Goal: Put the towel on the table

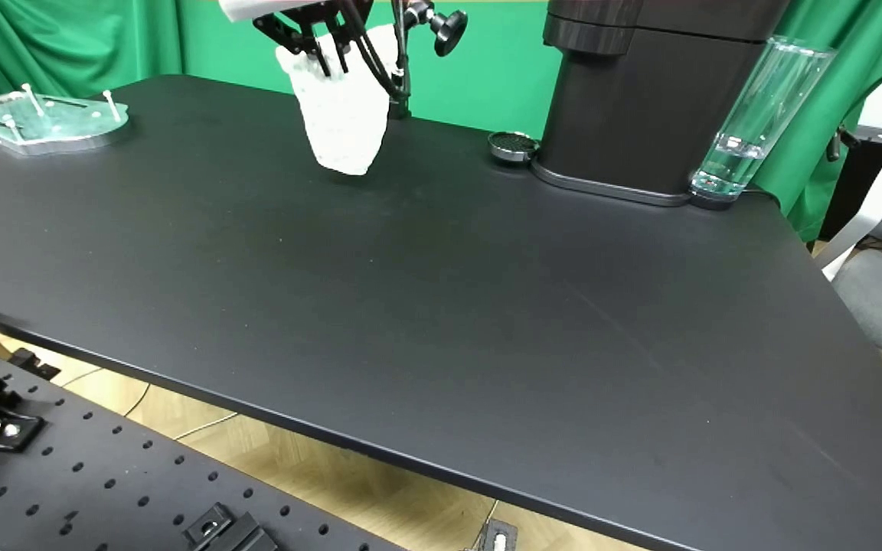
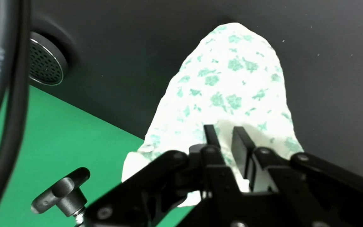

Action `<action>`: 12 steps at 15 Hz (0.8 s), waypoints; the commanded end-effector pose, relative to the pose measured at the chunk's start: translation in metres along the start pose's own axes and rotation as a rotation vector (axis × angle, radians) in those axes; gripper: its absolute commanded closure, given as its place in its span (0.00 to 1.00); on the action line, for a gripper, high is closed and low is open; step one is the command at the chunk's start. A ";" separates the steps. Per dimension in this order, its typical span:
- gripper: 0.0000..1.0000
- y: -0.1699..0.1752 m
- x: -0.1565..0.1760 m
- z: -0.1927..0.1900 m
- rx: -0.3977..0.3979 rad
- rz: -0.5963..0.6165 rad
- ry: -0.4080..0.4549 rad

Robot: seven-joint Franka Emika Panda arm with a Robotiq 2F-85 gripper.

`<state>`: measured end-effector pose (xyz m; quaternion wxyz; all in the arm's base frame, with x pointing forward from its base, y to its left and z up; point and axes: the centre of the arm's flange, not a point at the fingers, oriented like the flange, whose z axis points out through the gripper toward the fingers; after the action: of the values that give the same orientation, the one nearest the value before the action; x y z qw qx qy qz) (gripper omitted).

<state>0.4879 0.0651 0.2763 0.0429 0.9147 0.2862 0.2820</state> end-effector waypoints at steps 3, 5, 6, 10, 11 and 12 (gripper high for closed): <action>1.00 -0.018 0.006 0.015 0.017 0.112 0.014; 1.00 -0.019 0.005 0.016 0.021 0.130 0.018; 1.00 -0.020 0.005 0.015 0.024 0.133 0.014; 0.67 -0.022 0.004 0.012 0.019 0.129 -0.003; 0.59 -0.022 0.003 0.010 0.019 0.129 -0.008; 0.53 -0.023 0.003 0.008 0.021 0.127 -0.013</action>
<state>0.4876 0.0828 0.2588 0.0155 0.9299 0.2394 0.2789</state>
